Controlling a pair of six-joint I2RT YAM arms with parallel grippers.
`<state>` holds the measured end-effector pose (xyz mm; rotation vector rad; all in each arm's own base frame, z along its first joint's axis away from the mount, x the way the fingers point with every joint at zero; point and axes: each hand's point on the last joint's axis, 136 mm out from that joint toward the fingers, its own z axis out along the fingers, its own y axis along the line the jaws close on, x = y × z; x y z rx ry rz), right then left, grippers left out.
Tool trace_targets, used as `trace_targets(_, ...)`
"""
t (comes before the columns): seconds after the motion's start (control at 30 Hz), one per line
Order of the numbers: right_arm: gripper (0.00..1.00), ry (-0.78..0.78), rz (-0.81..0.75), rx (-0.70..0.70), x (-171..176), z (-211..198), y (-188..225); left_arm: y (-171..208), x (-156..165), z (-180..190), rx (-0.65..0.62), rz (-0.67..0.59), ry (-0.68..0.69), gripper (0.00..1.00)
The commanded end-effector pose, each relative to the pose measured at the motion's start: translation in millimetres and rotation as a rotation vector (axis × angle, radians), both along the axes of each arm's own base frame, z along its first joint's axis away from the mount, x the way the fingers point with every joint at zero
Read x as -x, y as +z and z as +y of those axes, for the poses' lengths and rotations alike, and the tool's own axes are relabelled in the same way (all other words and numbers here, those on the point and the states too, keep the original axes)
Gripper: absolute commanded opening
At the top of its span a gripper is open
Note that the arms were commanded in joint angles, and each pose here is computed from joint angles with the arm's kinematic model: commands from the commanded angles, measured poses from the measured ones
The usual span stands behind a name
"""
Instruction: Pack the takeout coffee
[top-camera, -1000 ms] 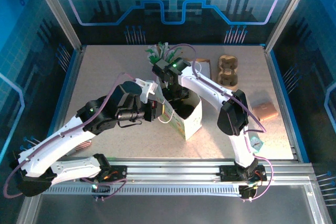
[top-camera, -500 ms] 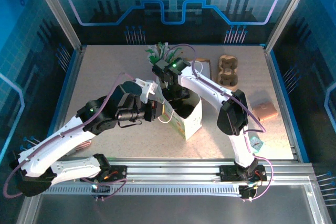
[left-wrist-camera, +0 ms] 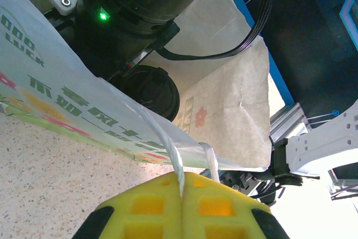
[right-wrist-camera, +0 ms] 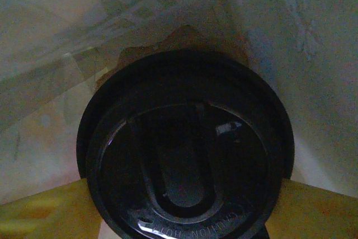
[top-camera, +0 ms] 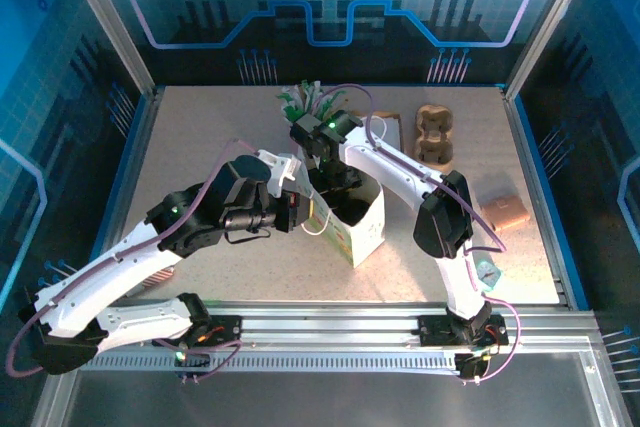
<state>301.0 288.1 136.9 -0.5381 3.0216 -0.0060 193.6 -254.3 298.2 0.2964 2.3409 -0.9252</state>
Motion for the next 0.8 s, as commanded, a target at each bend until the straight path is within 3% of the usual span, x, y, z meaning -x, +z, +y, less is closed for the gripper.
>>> trace_targets(0.0,0.73,-0.015,0.149,0.128,12.3,-20.0,-55.7,4.2,3.2,-0.9,-0.001,-0.025,-0.021,0.00)
trace_targets(0.2,0.73,-0.015,0.128,0.121,9.0,-20.4,-44.8,3.8,2.6,-1.2,-0.004,-0.026,-0.021,0.00)
trace_targets(0.77,0.91,0.005,0.069,0.096,1.5,-17.8,-5.9,5.5,2.8,-3.0,0.002,-0.024,-0.023,0.00)
